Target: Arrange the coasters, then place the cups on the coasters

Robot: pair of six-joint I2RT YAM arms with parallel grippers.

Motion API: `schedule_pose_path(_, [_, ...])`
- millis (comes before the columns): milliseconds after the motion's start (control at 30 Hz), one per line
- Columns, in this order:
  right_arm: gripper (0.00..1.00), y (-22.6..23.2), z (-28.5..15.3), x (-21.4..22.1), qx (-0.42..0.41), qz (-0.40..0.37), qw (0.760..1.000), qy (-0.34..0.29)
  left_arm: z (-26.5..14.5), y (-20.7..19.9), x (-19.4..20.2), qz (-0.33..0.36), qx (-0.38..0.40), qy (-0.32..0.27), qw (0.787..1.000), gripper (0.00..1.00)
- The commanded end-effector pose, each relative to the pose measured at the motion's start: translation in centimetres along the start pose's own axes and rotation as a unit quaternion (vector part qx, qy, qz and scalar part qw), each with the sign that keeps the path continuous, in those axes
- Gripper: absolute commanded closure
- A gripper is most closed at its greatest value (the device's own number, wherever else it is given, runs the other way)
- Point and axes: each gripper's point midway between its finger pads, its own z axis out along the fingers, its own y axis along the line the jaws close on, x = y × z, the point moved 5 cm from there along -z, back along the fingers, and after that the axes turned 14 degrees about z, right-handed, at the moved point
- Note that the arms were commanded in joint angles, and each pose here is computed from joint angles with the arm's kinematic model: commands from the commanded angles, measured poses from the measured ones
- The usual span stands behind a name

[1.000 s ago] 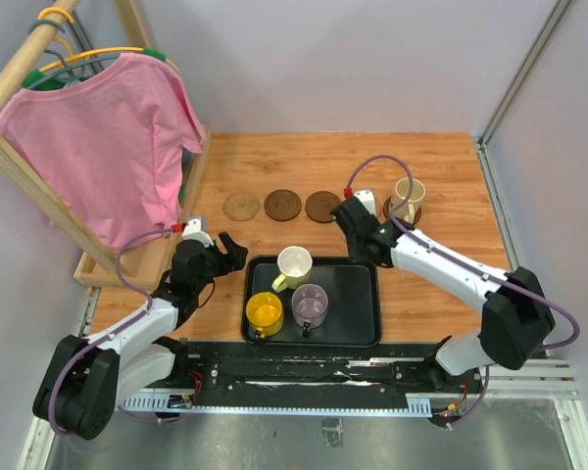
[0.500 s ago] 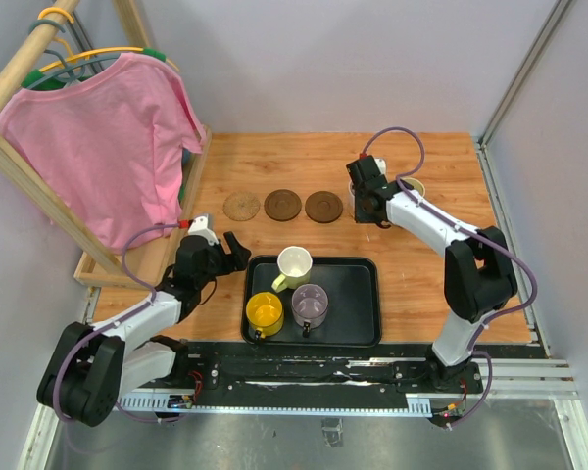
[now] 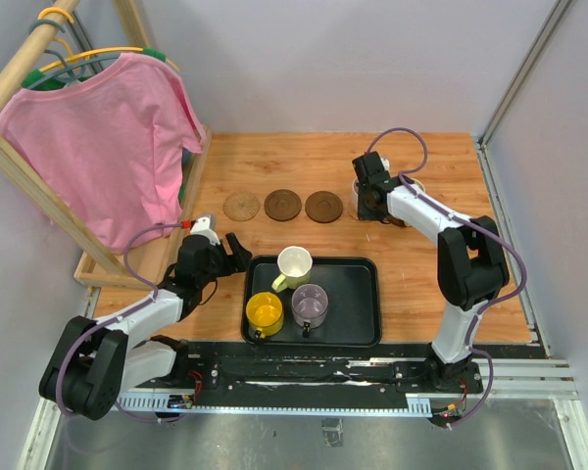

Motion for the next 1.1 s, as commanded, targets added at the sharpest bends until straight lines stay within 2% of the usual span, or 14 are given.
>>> schedule_pose_path(0, [0.99, 0.9, -0.2, -3.0, -0.023, 0.017, 0.999, -0.041, 0.2, -0.6, -1.2, 0.009, 0.012, -0.013, 1.0, 0.19])
schedule_pose_path(1067, [0.99, -0.1, 1.7, -1.5, -0.009, 0.032, 0.999, -0.024, 0.7, -0.4, -0.3, 0.009, 0.01, 0.003, 1.0, 0.19])
